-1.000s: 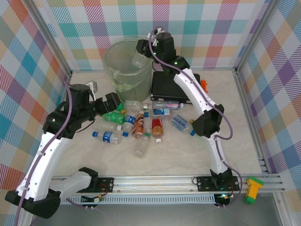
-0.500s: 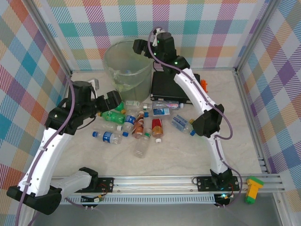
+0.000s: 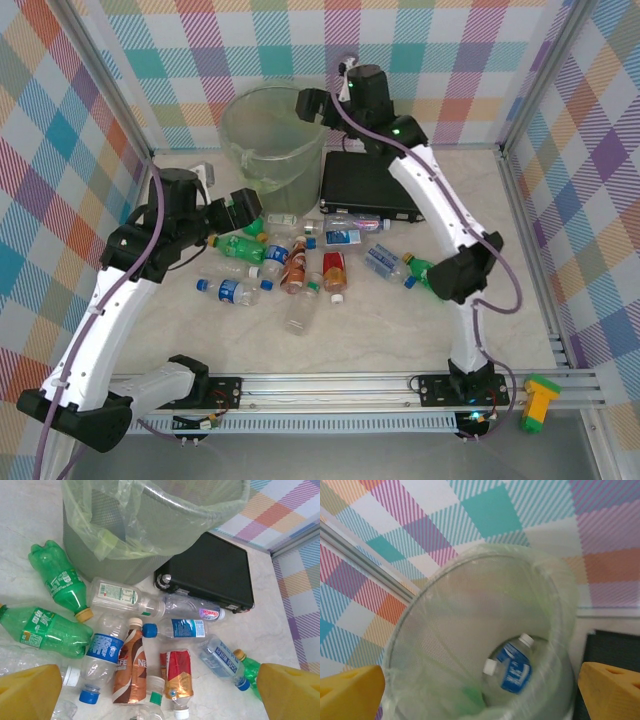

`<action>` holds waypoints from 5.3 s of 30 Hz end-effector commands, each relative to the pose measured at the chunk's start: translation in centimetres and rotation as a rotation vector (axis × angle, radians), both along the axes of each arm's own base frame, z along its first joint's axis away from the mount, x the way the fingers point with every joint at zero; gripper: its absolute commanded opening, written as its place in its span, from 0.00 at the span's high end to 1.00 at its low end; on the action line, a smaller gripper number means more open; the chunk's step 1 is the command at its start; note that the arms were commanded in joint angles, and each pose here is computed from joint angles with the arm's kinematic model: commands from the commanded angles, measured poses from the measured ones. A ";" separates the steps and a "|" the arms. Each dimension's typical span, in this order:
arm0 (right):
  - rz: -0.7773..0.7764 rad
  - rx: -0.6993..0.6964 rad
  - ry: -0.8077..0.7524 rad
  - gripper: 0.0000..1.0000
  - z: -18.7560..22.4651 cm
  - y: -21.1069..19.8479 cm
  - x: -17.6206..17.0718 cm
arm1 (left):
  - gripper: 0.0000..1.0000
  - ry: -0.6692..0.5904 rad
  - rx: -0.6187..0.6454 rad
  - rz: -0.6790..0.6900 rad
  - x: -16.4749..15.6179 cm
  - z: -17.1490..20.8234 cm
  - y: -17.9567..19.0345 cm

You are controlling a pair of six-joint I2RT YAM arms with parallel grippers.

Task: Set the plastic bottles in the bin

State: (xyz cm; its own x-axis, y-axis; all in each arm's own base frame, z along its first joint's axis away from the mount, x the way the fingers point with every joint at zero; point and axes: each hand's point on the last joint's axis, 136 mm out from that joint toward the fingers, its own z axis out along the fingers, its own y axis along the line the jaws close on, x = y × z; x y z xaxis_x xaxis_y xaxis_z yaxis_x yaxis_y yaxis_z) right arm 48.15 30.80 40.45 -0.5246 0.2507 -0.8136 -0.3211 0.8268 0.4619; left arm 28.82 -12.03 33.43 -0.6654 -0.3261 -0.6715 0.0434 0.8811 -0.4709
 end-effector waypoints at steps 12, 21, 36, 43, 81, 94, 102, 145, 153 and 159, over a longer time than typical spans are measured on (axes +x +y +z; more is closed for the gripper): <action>-0.049 -0.392 0.250 0.01 -11.1 -8.9 -9.5 | 0.00 -0.007 -0.055 -0.222 0.5 -1.2 -4.2; 0.114 -0.632 0.464 0.01 -19.8 -10.8 -13.8 | 0.00 -0.001 -0.055 -0.249 0.5 -1.2 -4.7; 0.327 -0.792 0.753 0.06 -30.6 -10.3 -15.2 | 0.00 0.003 -0.025 -0.216 -1.2 -1.4 -3.2; 0.364 -0.844 0.810 0.08 -32.7 -10.9 -15.1 | 0.01 0.003 -0.016 -0.204 -1.4 -1.3 -2.8; 0.393 -0.745 0.993 0.41 -37.1 -10.0 -17.0 | 0.00 0.017 -0.001 -0.208 -1.7 -1.7 -2.7; 0.272 -0.676 0.823 0.43 -30.0 -10.3 -15.6 | 0.00 0.001 -0.011 -0.177 -1.2 -1.4 -2.5; 0.185 -0.504 0.566 0.43 -19.0 -8.5 -12.6 | 0.00 -0.039 0.022 -0.066 -0.1 -0.4 -0.8; 0.221 0.191 -0.311 0.43 6.2 6.5 3.0 | 0.01 -0.160 0.143 0.275 -3.2 5.4 7.2; 0.228 0.152 -0.287 0.43 4.5 7.1 3.3 | 0.00 -0.155 0.128 0.264 -3.3 5.3 6.9; 0.237 0.135 -0.265 0.12 3.8 7.2 3.1 | 0.01 -0.153 0.127 0.262 -3.5 5.2 7.0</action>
State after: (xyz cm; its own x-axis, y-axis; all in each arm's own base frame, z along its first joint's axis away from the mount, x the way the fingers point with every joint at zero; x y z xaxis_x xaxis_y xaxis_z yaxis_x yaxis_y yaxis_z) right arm 51.60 37.91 42.76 -0.3988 0.2600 -0.8794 -0.5942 0.6572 0.4637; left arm 26.15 -5.10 37.92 -0.4681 -0.3704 -0.8023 -0.1418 0.9276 -0.3455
